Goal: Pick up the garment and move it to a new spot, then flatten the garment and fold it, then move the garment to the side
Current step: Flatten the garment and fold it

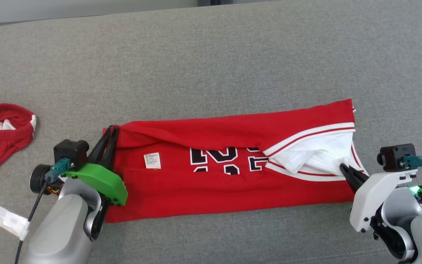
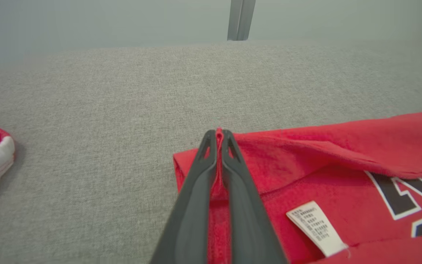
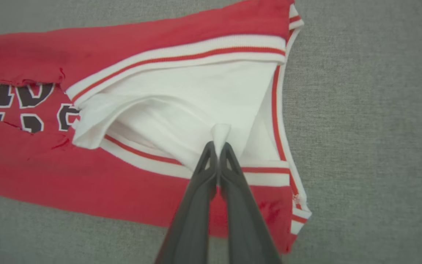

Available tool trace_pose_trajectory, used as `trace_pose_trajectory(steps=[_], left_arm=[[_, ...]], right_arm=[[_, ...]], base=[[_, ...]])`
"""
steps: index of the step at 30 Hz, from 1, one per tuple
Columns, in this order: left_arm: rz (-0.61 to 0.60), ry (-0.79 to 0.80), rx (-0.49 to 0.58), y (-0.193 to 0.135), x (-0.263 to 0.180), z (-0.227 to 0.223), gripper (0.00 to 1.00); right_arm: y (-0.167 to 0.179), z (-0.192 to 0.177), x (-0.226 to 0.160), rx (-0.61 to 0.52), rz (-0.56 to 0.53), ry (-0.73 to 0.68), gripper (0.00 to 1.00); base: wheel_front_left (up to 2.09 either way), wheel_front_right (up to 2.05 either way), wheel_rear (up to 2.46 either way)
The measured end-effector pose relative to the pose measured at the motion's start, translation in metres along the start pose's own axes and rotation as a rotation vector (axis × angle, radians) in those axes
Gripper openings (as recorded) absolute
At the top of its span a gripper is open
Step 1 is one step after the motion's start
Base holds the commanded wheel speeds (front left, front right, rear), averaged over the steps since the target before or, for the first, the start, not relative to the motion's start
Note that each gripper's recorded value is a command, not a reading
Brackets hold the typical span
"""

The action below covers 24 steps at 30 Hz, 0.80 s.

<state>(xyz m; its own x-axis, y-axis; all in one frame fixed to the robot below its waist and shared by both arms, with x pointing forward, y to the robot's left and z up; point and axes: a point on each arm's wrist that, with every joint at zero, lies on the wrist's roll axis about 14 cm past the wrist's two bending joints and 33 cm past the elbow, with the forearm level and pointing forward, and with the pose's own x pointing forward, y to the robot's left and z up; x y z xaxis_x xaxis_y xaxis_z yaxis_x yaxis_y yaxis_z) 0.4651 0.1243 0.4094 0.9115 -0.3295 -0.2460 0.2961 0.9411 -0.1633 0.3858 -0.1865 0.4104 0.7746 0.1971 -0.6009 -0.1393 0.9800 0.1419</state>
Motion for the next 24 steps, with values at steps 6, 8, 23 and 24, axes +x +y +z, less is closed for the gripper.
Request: trace_pose_trajectory(steps=[6,8,23,24], left_arm=[[0.044,-0.010,-0.074,0.002,-0.013,-0.004,1.00],[0.062,-0.045,-0.104,0.003,-0.018,0.003,1.00],[0.184,-0.355,-0.155,0.017,-0.086,0.072,1.00],[0.188,-0.359,-0.156,0.017,-0.089,0.072,1.00]], right_arm=[[-0.004,-0.005,-0.010,0.005,-0.030,0.007,1.00],[-0.004,-0.002,-0.013,0.007,-0.032,-0.010,1.00],[-0.023,0.022,-0.024,0.041,-0.102,-0.073,1.00],[-0.023,0.023,-0.021,0.049,-0.100,-0.064,1.00]], base=[[0.00,0.00,0.00],[0.00,0.00,0.00],[0.00,0.00,0.00],[0.00,0.00,0.00]])
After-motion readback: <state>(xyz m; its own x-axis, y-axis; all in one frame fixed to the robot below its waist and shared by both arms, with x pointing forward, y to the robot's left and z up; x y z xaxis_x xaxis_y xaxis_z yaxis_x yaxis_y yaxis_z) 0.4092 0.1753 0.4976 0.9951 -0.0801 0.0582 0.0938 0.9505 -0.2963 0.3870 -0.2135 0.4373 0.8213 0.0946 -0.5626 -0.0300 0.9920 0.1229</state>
